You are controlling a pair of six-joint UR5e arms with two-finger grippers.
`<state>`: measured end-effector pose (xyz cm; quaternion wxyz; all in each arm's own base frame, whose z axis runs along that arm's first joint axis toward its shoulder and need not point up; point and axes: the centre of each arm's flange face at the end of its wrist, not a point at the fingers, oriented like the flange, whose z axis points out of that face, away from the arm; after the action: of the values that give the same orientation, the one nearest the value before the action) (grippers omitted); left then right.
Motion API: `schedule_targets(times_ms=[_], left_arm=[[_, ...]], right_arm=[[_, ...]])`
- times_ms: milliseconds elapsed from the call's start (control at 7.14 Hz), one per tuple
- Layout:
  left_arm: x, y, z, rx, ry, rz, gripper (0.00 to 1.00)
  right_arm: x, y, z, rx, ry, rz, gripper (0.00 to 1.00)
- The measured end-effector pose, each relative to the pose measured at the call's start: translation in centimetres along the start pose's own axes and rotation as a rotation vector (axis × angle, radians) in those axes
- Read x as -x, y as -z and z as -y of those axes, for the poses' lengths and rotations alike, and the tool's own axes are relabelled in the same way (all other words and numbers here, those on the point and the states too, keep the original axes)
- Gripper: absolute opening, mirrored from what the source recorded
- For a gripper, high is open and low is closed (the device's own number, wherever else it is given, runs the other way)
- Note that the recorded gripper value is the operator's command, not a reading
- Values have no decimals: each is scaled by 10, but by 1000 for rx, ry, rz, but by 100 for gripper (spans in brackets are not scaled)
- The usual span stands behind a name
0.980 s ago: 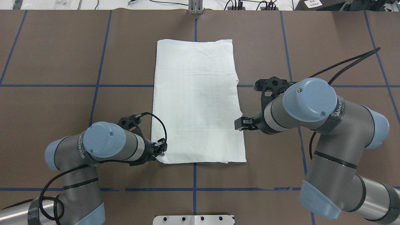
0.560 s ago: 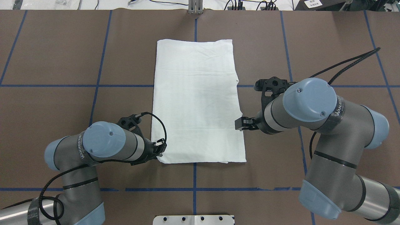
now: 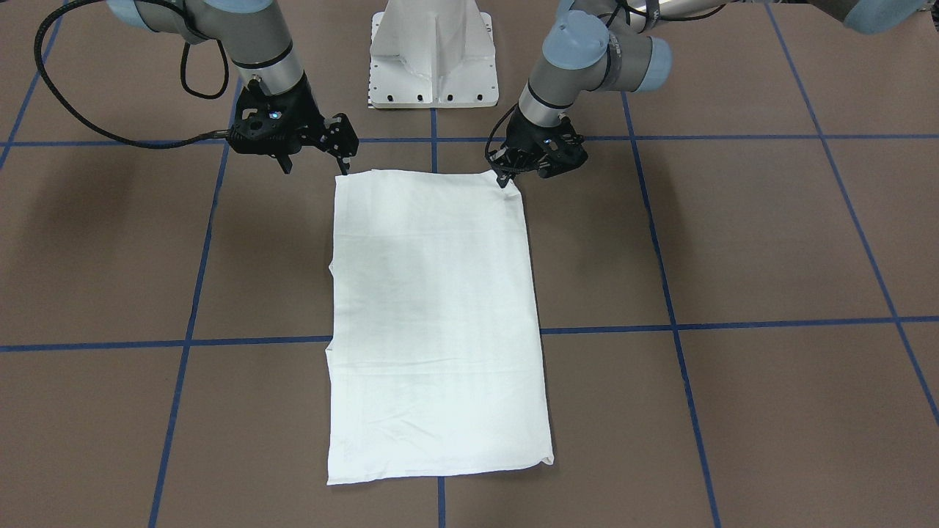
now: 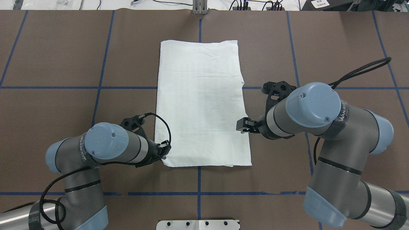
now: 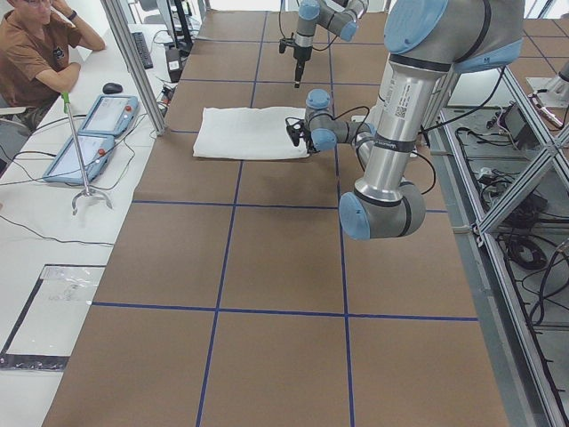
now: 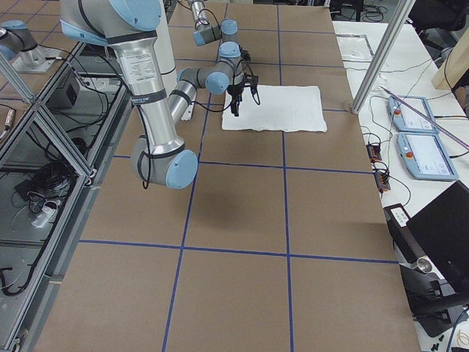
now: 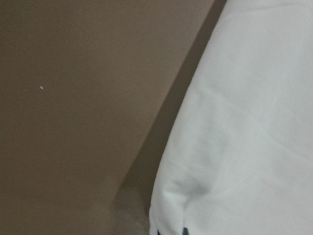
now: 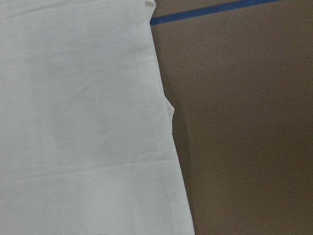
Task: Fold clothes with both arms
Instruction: 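Lower the right gripper to the other near corner and grasp it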
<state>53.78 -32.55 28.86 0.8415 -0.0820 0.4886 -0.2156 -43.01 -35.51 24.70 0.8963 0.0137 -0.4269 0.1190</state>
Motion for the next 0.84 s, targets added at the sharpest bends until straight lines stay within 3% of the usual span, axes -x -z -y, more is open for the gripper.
schedule_targets(times_ms=[280,560,840], left_arm=[[-2,1,0,1,-3,-4,0],[-2,1,0,1,-8,-5,0],[-3,1,-1,2,-9,-5,0]], right_arm=[[13,-10,-25,-5,-188,4,100],[25,-37,-38,-30,-350,-37,100],[35,-55,-40,-41,-415,-102,100]])
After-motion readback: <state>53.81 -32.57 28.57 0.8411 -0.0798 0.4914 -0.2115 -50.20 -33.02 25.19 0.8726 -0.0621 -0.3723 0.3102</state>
